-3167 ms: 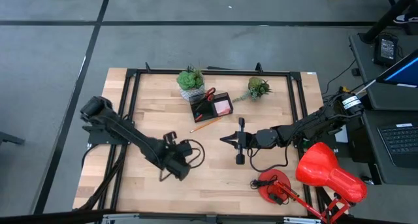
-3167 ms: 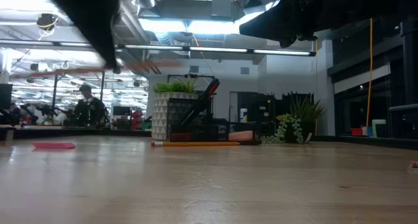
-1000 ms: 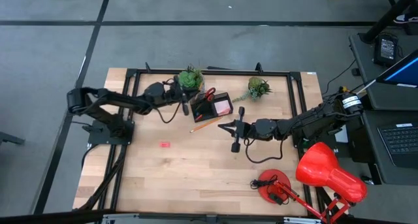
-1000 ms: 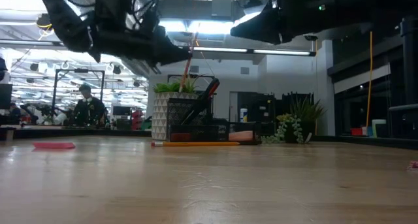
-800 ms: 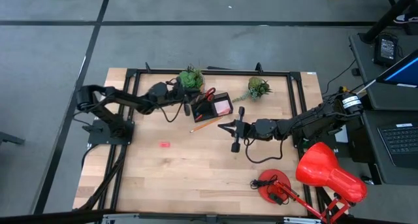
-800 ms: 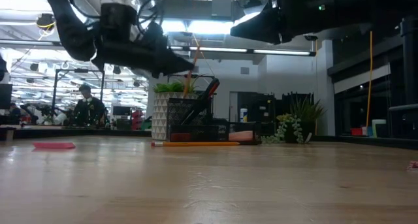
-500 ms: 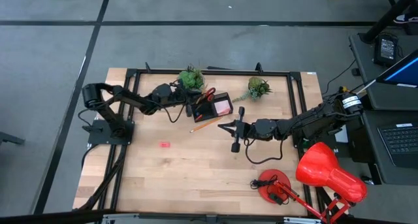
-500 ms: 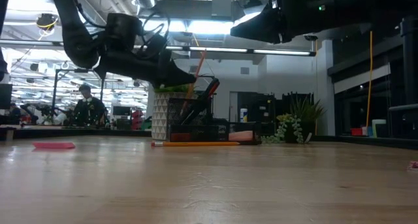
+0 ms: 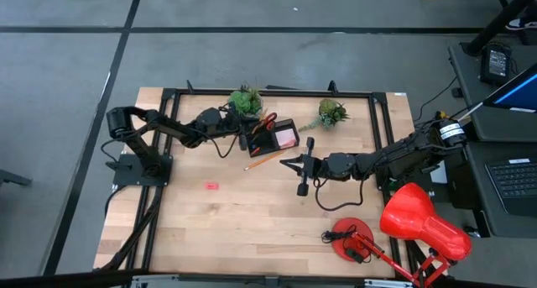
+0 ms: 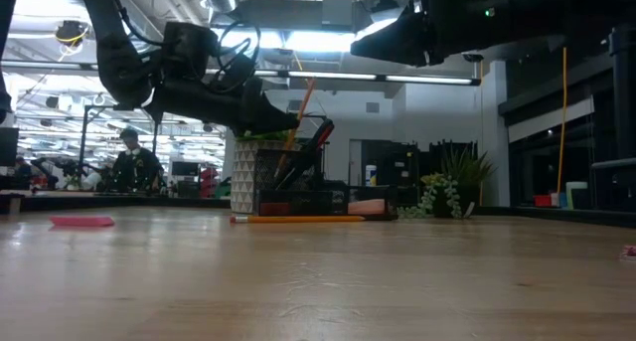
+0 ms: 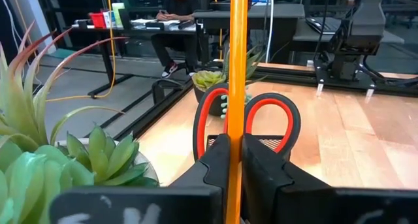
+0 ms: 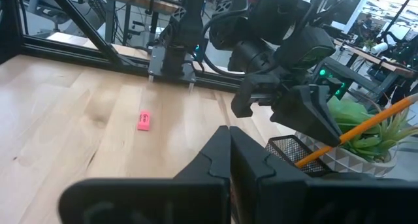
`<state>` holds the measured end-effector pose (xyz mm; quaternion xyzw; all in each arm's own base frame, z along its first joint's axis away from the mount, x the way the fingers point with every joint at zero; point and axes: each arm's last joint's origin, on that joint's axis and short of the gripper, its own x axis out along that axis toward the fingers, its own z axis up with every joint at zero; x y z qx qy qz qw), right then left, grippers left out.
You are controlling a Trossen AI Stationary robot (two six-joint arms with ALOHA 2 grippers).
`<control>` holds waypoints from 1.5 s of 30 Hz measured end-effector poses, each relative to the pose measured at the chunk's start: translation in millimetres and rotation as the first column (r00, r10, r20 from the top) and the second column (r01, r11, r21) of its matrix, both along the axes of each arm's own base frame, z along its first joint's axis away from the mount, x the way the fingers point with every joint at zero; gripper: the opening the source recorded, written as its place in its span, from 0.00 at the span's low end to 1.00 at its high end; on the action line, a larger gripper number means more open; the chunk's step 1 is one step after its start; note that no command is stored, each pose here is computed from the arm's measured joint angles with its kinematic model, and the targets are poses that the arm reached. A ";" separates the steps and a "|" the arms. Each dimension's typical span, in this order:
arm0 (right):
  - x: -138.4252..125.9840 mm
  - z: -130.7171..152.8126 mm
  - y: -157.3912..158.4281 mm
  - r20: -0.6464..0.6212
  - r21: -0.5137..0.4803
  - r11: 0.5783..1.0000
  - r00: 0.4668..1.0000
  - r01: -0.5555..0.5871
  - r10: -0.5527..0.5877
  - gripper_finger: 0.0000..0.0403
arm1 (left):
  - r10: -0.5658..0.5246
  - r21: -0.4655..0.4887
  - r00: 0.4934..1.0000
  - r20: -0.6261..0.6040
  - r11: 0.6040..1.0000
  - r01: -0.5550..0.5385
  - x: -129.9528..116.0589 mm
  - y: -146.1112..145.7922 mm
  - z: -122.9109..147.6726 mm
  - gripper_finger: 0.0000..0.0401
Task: Pick and place office supplies into organizer
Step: Put the bottom orange pencil into the black desk organizer, then put the pink eraser into the black desk organizer
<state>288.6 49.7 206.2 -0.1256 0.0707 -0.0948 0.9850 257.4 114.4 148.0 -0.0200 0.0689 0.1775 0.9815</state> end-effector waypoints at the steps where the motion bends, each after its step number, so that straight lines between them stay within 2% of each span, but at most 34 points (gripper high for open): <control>1: 0.0 0.0 0.0 0.000 0.000 1.000 1.000 0.000 0.000 0.01 | 0.000 -0.001 1.000 -0.002 1.000 0.000 -0.1 0.0 -0.2 0.08; 8: 0.0 -0.4 0.0 -0.004 -0.001 1.000 1.000 0.000 0.000 0.01 | 0.002 -0.010 1.000 -0.006 1.000 -0.002 -0.2 -0.1 -1.1 0.18; 14: 0.0 -0.4 0.0 -0.004 -0.001 1.000 1.000 0.000 0.000 0.01 | 0.001 -0.017 1.000 0.001 1.000 -0.001 -0.4 -0.4 -0.1 0.21; 19: -0.1 -0.6 0.0 -0.006 -0.002 1.000 1.000 0.000 0.000 0.01 | -0.012 -0.017 0.999 0.033 1.000 0.013 -3.9 -4.1 12.3 0.21; 23: -0.1 -0.7 0.0 -0.008 -0.003 1.000 1.000 0.000 0.000 0.01 | -0.040 -0.048 0.997 0.067 0.998 0.044 -8.9 -14.5 32.4 0.21; 26: -0.1 -1.1 0.0 -0.012 -0.004 1.000 1.000 0.000 0.000 0.01 | -0.082 -0.085 0.996 -0.038 0.993 0.079 -15.9 -29.5 37.7 0.21; 30: -0.1 -1.2 -0.3 -0.013 -0.005 1.000 1.000 0.000 0.000 0.01 | -0.073 -0.055 0.988 -0.137 0.996 0.066 -27.2 -53.9 49.1 0.21; 35: 0.2 -0.8 -1.6 -0.009 -0.006 1.000 1.000 0.005 -0.005 0.01 | -0.084 -0.007 0.982 -0.167 0.996 0.084 -39.7 -83.5 66.3 0.21; 38: 0.9 -0.5 -5.8 -0.007 -0.005 1.000 1.000 0.019 -0.019 0.01 | -0.086 -0.014 0.969 -0.233 0.996 0.085 -43.9 -99.3 76.9 0.21; 41: 1.4 -0.5 -9.4 -0.005 -0.001 0.999 0.999 0.032 -0.032 0.01 | -0.081 -0.028 0.937 -0.340 0.997 0.076 -46.1 -115.2 86.5 0.21; 45: 1.6 -0.5 -10.9 -0.005 0.000 0.999 0.999 0.038 -0.038 0.01 | -0.116 -0.045 0.867 -0.485 0.993 0.107 -47.5 -137.4 94.4 0.21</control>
